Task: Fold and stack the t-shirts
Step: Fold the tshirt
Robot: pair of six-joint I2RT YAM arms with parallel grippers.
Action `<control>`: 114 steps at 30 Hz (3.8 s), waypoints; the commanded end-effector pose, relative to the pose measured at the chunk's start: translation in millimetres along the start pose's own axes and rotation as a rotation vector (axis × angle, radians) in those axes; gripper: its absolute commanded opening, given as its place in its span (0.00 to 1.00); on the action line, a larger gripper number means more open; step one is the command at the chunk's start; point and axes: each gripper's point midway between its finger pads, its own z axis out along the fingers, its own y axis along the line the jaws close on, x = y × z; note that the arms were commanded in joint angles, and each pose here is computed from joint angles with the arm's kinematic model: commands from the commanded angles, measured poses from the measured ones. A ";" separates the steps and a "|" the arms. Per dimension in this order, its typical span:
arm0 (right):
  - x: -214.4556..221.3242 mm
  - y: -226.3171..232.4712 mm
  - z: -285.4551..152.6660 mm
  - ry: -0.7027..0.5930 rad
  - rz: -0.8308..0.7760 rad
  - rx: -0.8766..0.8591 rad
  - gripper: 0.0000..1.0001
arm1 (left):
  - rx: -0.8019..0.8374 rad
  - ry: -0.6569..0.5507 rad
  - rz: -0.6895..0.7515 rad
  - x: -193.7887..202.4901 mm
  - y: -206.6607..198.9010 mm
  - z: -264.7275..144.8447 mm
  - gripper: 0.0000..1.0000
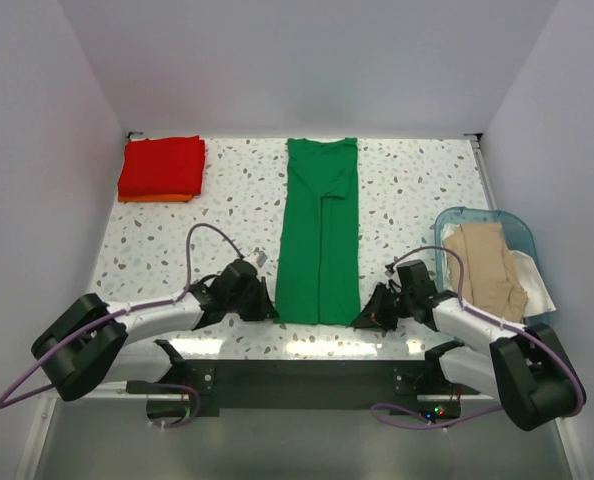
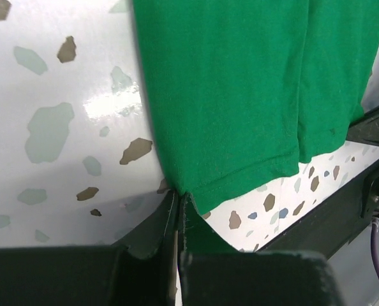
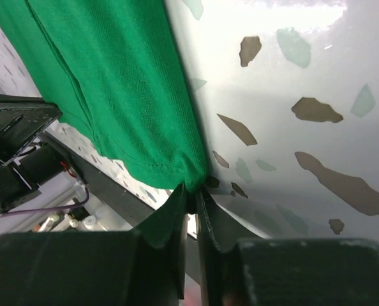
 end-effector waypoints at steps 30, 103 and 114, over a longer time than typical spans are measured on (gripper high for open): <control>-116.9 96.7 -41.6 -0.337 -0.301 0.104 0.00 | 0.066 -0.155 0.034 -110.0 -76.6 0.0 0.00; -315.4 145.2 -12.3 -0.526 -0.212 0.115 0.61 | 0.060 -0.442 -0.057 -330.6 -26.9 27.2 0.42; -305.2 190.3 53.1 -0.421 -0.332 0.045 0.36 | 0.131 -0.332 -0.018 -322.0 -53.7 86.6 0.06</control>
